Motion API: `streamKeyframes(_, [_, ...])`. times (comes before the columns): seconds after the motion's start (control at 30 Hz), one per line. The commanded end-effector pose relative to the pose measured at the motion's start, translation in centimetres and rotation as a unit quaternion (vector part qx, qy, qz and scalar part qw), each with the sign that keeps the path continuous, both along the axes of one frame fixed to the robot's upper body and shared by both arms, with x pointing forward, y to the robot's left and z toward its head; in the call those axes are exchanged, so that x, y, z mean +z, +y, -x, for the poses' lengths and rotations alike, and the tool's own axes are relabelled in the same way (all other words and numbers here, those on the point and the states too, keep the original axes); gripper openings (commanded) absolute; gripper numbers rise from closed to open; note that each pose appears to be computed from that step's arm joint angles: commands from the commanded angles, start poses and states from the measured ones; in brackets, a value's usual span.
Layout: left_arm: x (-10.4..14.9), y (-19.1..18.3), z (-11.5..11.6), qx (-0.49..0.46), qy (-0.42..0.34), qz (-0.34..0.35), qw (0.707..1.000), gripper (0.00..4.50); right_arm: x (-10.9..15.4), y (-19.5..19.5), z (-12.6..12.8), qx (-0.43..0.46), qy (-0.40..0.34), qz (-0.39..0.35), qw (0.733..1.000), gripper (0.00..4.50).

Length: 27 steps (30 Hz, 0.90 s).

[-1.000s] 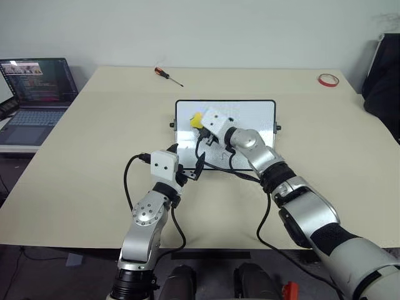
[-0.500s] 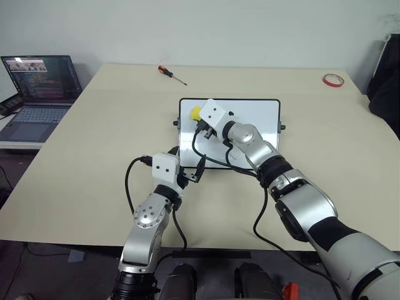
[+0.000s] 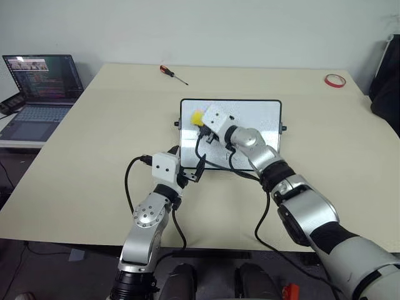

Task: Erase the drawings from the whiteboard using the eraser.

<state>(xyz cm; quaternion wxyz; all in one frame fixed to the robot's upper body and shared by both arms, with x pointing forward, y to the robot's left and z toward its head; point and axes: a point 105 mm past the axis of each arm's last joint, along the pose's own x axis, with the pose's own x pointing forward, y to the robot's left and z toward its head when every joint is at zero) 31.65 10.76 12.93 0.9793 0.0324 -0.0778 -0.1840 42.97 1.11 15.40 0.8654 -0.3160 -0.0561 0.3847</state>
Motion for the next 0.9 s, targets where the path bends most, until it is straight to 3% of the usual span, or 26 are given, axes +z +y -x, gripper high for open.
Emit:
streamKeyframes(0.03, [1.9,-0.3,0.6,-0.013,-0.041,-0.009,0.999,4.5,-0.8,-2.8,-0.2,-0.033,0.028,-0.011,0.999,1.31])
streamKeyframes(0.3, [0.7,-0.7,1.8,-0.061,-0.017,-0.015,0.998,4.5,2.4,-5.7,2.2,-0.027,-0.006,-0.111,0.993,1.31])
streamKeyframes(0.63, [-0.8,-0.9,2.2,-0.085,0.003,-0.036,0.996,4.5,0.3,-6.5,6.0,0.008,-0.014,-0.057,0.998,1.31])
streamKeyframes(0.9, [-1.5,-1.1,2.3,-0.085,0.007,-0.045,0.995,4.5,-1.7,-6.2,5.2,-0.007,-0.017,-0.003,1.0,1.31])
